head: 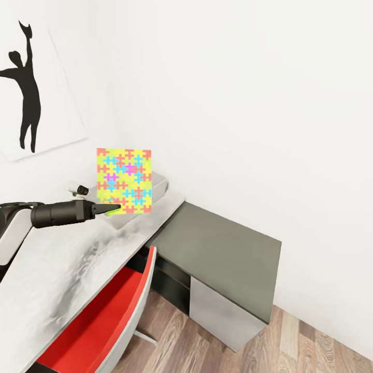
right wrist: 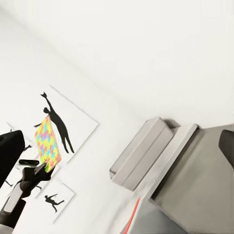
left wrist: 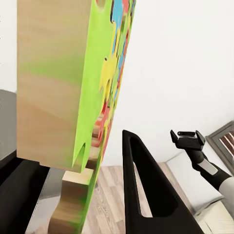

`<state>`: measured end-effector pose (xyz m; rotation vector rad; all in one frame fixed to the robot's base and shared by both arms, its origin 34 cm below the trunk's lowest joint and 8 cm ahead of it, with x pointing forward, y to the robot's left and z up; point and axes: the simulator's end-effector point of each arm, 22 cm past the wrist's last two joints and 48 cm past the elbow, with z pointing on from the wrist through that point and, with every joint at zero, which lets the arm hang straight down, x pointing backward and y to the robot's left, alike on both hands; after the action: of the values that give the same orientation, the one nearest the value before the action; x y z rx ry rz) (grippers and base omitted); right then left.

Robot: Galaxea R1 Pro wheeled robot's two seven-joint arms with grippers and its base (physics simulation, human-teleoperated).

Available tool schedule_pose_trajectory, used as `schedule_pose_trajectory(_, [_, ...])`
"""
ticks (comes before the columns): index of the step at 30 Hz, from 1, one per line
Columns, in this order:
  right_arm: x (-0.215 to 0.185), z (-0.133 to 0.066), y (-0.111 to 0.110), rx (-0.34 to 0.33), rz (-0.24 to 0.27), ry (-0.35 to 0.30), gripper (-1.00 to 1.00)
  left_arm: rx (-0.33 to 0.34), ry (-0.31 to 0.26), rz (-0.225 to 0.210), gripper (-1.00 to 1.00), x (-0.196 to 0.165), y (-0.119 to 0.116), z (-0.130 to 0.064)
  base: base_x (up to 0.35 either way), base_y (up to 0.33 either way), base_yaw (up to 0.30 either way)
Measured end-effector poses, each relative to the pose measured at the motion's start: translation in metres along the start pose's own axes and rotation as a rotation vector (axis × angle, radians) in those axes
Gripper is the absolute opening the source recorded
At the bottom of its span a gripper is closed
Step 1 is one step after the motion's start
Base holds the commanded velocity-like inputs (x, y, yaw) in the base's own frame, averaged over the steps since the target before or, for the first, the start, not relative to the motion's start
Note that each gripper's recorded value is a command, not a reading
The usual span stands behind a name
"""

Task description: Put all the toys in the child's room - the three board games (two on the bed and one on the table), the two jigsaw puzzles on the table, and the tennis ball on the table - inside the toy box on the table in the child's room.

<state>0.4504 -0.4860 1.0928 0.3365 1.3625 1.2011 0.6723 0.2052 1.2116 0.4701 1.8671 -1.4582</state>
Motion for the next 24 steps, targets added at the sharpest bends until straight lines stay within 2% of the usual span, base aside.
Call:
schedule_pose_trajectory(11, [-0.003, 0.0, 0.005, -0.013, -0.007, -0.008, 1.0, 0.002, -0.005, 0.017, -1.0, -0.004, -0.009, -0.002, 0.198, 0.063, -0.1])
schedule_pose_trajectory(24, [-0.006, 0.0, 0.011, -0.029, -0.016, -0.016, 1.0, 0.005, -0.011, 0.036, -1.0, -0.01, -0.02, -0.005, 0.142, 0.058, -0.1])
